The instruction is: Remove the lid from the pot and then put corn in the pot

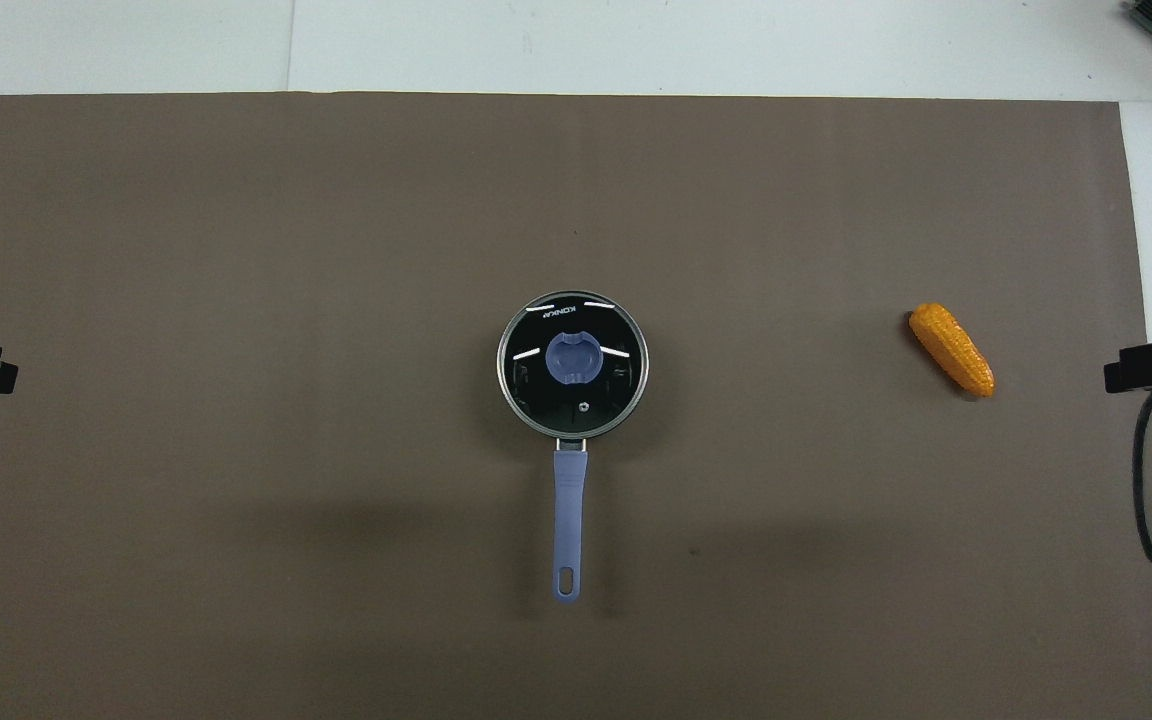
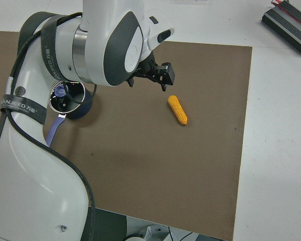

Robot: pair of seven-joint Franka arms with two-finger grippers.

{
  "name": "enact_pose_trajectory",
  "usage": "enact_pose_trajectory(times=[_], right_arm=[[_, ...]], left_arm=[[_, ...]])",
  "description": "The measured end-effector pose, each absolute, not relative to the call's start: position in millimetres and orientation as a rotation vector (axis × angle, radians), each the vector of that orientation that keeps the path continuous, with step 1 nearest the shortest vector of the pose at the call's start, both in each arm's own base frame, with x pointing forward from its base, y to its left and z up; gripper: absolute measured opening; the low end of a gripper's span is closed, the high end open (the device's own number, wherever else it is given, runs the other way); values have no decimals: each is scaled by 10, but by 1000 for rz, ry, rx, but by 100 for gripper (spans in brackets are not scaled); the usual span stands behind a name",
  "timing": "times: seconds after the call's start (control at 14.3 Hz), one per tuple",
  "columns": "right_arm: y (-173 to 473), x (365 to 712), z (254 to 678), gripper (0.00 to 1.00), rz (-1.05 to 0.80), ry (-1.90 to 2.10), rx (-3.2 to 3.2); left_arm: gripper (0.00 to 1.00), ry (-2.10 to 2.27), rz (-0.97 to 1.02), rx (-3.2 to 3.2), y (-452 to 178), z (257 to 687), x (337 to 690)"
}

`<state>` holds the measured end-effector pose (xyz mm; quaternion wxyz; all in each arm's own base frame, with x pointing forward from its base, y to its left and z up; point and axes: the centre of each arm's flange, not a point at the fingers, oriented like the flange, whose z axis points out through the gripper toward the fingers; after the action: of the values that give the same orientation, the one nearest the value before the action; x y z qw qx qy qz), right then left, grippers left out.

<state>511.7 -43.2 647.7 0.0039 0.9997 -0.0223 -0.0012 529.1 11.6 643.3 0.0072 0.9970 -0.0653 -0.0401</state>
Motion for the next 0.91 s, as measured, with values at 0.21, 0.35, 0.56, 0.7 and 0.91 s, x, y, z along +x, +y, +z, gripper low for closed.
enact_pose_trajectory(times=[0.21, 0.35, 0.56, 0.7, 0.91], right_arm=[[-433, 5117, 6477, 100, -4, -70, 3133], [-443, 5116, 6477, 100, -4, -73, 3133], [-438, 5116, 6476, 100, -4, -72, 3133], [-434, 5117, 6476, 100, -4, -70, 3133], [-428, 5117, 6476, 100, -4, -69, 3133]], left_arm=[[100, -207, -135, 3117, 105, 6429, 5285], [100, -210, -136, 3117, 94, 6428, 5284], [100, -213, -136, 3117, 85, 6428, 5284], [100, -214, -136, 3117, 81, 6428, 5284], [100, -211, -136, 3117, 93, 6428, 5284]])
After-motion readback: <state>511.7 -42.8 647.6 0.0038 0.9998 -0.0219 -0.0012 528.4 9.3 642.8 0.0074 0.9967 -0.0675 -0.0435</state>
